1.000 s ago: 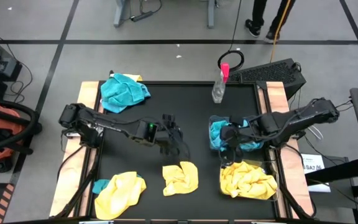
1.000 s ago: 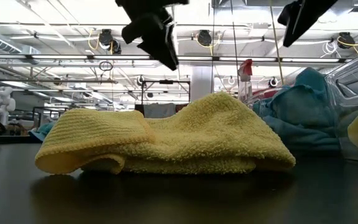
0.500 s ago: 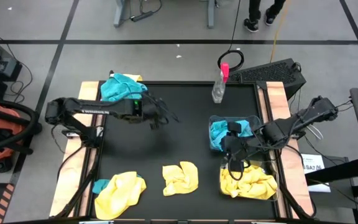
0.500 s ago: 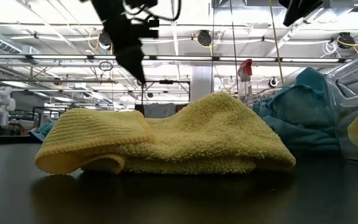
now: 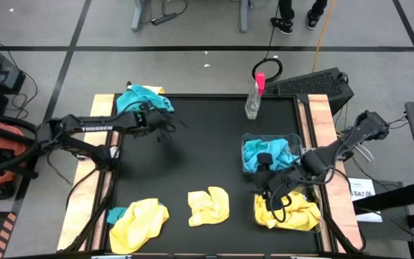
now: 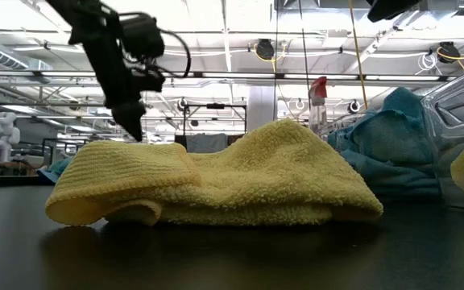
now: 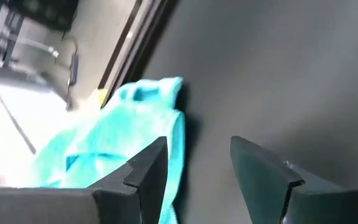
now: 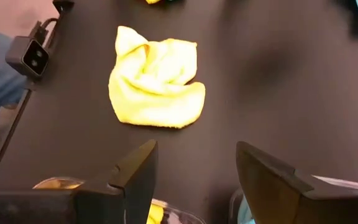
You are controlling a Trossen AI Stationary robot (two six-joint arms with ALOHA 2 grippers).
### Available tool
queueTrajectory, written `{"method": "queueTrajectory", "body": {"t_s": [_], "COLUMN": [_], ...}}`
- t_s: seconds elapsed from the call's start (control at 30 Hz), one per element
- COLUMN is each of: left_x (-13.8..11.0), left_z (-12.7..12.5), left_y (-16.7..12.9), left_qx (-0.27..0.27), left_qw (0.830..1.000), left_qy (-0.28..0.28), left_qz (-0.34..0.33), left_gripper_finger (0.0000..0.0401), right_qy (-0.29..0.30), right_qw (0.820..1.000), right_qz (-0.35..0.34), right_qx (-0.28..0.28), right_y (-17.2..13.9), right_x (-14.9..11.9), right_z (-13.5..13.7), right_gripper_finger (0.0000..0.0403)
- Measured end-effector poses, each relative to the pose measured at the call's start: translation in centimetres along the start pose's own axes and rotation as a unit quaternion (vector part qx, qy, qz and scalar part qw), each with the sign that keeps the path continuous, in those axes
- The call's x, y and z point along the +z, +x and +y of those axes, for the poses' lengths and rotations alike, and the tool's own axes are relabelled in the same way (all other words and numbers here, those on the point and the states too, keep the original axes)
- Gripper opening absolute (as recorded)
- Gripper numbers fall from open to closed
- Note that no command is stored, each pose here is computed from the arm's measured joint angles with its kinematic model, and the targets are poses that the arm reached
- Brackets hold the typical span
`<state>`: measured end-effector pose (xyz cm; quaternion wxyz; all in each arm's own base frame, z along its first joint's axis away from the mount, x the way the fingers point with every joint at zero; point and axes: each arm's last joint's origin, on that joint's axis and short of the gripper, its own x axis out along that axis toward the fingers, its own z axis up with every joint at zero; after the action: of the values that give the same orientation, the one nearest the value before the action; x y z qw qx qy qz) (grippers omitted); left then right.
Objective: Sort microfiber towel by color & place in baskets
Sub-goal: Put the blue towel into the top transparent bin
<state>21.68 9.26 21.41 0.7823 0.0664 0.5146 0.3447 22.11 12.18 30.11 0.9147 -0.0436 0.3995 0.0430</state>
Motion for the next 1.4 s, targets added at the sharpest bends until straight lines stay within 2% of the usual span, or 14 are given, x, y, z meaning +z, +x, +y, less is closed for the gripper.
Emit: {"method": "queueTrajectory", "body": {"t_s": [0.13, 0.27, 0.33, 0.47, 0.63, 0.9, 1.0, 1.17, 1.2, 1.4], "left_x": [-1.3, -2.1, -2.3, -2.3, -2.3, -2.9, -2.8, -2.3, -2.1, -0.9], "left_z": [1.2, 2.1, 2.4, 2.7, 2.7, 3.1, 3.3, 3.6, 3.6, 3.4], "left_y": [1.7, 3.2, 3.8, 5.1, 7.2, 10.3, 10.6, 10.6, 10.6, 9.4], "left_qx": [0.006, -0.003, -0.001, -0.037, -0.039, 0.024, 0.042, 0.049, 0.049, 0.044], "left_qw": [0.999, 0.999, 0.999, 0.998, 0.997, 0.995, 0.995, 0.995, 0.995, 0.997], "left_qy": [-0.028, -0.023, -0.023, -0.027, -0.027, -0.032, -0.038, -0.042, -0.043, -0.029], "left_qz": [0.018, 0.029, 0.036, 0.04, 0.054, 0.092, 0.087, 0.07, 0.069, 0.058], "left_gripper_finger": [0.0182, 0.0182, 0.0182, 0.0182, 0.0182, 0.0177, 0.0144, 0.0029, 0.0016, 0.0005], "right_qy": [0.001, 0.0, 0.0, 0.0, -0.004, -0.007, -0.007, -0.006, -0.006, -0.004], "right_qw": [1.0, 1.0, 0.999, 0.999, 0.999, 0.999, 0.999, 0.999, 0.999, 0.998], "right_qz": [-0.01, -0.027, -0.033, -0.033, -0.042, -0.044, -0.044, -0.048, -0.05, -0.055], "right_qx": [0.003, 0.008, 0.01, 0.011, 0.013, 0.013, 0.012, 0.012, 0.013, 0.011], "right_y": [0.7, 1.2, 1.4, 1.5, 1.5, 1.5, 1.5, 1.5, 1.5, 1.5], "right_x": [-0.3, -0.5, -0.6, -0.6, -0.5, -0.4, -0.4, -0.4, -0.3, -0.2], "right_z": [0.1, 0.3, 0.3, 0.3, 0.4, 0.4, 0.4, 0.4, 0.4, 0.4], "right_gripper_finger": [0.0207, 0.0207, 0.0207, 0.0207, 0.0207, 0.0207, 0.0207, 0.0207, 0.0207, 0.0207]}}
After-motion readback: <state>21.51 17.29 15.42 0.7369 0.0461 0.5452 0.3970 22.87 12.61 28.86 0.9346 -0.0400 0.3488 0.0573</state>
